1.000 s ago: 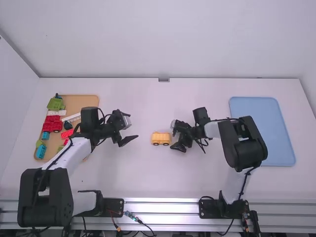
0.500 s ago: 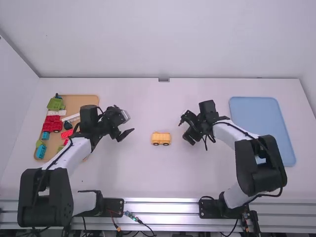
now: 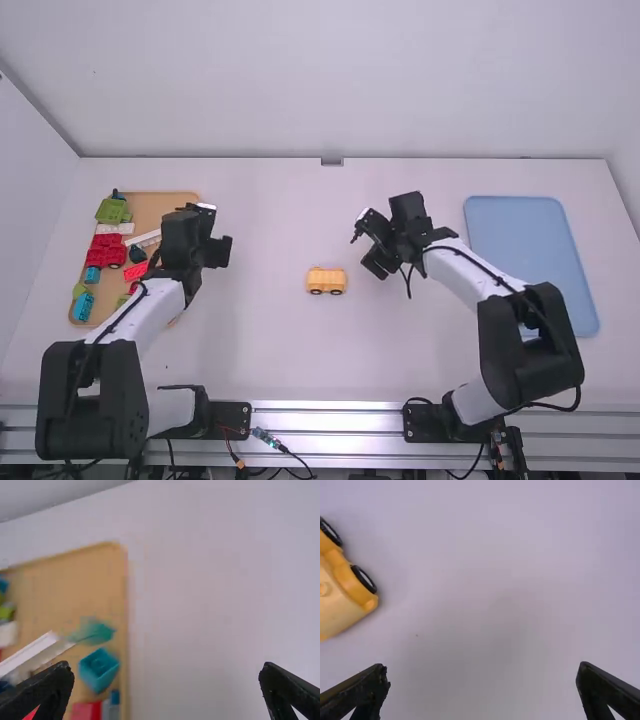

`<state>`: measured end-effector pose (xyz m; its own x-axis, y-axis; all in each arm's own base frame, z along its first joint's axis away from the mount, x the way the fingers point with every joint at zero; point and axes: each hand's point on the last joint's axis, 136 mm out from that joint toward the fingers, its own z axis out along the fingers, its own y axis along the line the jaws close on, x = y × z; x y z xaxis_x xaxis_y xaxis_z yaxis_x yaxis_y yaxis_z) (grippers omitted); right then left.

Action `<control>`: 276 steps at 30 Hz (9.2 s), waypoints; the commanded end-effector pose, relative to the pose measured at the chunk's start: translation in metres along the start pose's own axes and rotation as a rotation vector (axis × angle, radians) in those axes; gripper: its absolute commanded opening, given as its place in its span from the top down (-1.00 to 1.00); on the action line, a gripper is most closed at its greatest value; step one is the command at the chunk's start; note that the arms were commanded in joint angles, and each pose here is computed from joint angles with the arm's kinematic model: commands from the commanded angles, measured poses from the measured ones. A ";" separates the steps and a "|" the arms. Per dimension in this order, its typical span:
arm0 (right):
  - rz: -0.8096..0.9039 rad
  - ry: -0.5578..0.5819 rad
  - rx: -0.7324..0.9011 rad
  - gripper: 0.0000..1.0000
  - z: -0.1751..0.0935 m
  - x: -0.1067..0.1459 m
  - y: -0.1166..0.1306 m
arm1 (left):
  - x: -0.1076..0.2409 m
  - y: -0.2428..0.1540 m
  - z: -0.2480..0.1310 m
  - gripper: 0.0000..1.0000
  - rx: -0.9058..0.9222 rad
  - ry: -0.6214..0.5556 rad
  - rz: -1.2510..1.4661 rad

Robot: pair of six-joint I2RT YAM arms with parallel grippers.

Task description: Assemble lego blocks to make yellow taxi

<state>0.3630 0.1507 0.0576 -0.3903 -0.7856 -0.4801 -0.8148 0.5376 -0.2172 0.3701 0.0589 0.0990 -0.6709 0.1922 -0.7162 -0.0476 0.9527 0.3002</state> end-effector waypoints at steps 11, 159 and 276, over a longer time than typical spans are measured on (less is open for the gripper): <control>-0.043 -0.026 0.080 -0.99 -0.009 -0.010 -0.022 | 0.016 0.071 0.000 -0.98 -0.176 0.067 -0.222; -0.069 -0.111 0.177 -0.99 -0.016 -0.024 -0.054 | 0.132 0.096 0.034 0.13 0.077 0.468 -0.445; -0.063 -0.125 0.153 -0.99 -0.016 -0.026 -0.050 | 0.156 0.060 0.024 0.43 0.057 0.431 -0.453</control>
<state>0.4013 0.1367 0.0793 -0.2922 -0.7916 -0.5366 -0.7687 0.5282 -0.3607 0.2873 0.1536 -0.0057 -0.8249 -0.3248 -0.4627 -0.3591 0.9332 -0.0149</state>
